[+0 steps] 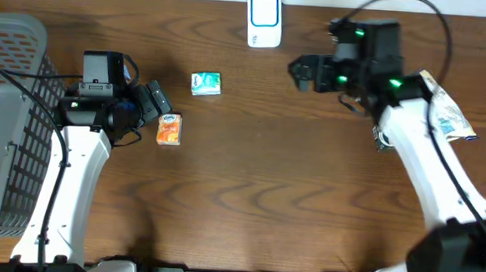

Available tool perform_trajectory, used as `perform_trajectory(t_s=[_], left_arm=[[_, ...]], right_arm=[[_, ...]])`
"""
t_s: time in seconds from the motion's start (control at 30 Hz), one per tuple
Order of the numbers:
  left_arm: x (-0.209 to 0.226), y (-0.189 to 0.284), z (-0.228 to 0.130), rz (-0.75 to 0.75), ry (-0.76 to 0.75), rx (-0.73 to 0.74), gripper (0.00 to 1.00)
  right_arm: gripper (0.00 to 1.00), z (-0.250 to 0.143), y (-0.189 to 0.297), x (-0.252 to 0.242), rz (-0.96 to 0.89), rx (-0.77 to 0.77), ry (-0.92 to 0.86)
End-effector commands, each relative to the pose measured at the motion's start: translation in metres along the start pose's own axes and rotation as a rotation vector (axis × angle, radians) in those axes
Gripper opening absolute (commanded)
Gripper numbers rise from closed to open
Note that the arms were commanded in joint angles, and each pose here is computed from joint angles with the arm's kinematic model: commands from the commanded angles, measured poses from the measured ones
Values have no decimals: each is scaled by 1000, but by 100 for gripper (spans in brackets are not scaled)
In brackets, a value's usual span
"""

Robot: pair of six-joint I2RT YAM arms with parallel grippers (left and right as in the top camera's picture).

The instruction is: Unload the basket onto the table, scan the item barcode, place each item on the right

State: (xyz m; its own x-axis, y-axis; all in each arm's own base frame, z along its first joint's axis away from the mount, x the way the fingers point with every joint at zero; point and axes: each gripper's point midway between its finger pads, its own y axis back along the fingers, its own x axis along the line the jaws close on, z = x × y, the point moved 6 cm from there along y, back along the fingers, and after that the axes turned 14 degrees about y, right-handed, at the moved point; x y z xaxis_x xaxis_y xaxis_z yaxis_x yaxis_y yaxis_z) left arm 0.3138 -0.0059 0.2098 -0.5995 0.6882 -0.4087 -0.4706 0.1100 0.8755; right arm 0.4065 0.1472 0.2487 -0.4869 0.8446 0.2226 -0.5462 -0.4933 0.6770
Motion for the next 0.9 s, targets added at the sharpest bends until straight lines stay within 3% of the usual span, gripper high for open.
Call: perform_trajectory(t_s=[0.0, 0.23, 0.5, 0.6, 0.7, 0.77, 0.87], left_arm=[[1, 2, 2, 5, -3, -11, 98], [1, 2, 2, 5, -3, -11, 98], [1, 2, 2, 5, -3, -11, 98], [1, 2, 2, 5, -3, -11, 98], [1, 2, 2, 5, -3, -11, 98], [1, 2, 2, 5, -3, -11, 98], [1, 2, 2, 5, -3, -11, 98]], right_arm=[[99, 21, -36, 33, 65, 42, 44], [99, 45, -113, 87, 140, 118, 138], [99, -4, -197, 119, 217, 208, 179], [68, -25, -223, 115, 168, 252, 162], [47, -39, -241, 103, 81, 277, 27], [36, -46, -249, 97, 35, 285, -36], [34, -50, -255, 93, 8, 283, -58]])
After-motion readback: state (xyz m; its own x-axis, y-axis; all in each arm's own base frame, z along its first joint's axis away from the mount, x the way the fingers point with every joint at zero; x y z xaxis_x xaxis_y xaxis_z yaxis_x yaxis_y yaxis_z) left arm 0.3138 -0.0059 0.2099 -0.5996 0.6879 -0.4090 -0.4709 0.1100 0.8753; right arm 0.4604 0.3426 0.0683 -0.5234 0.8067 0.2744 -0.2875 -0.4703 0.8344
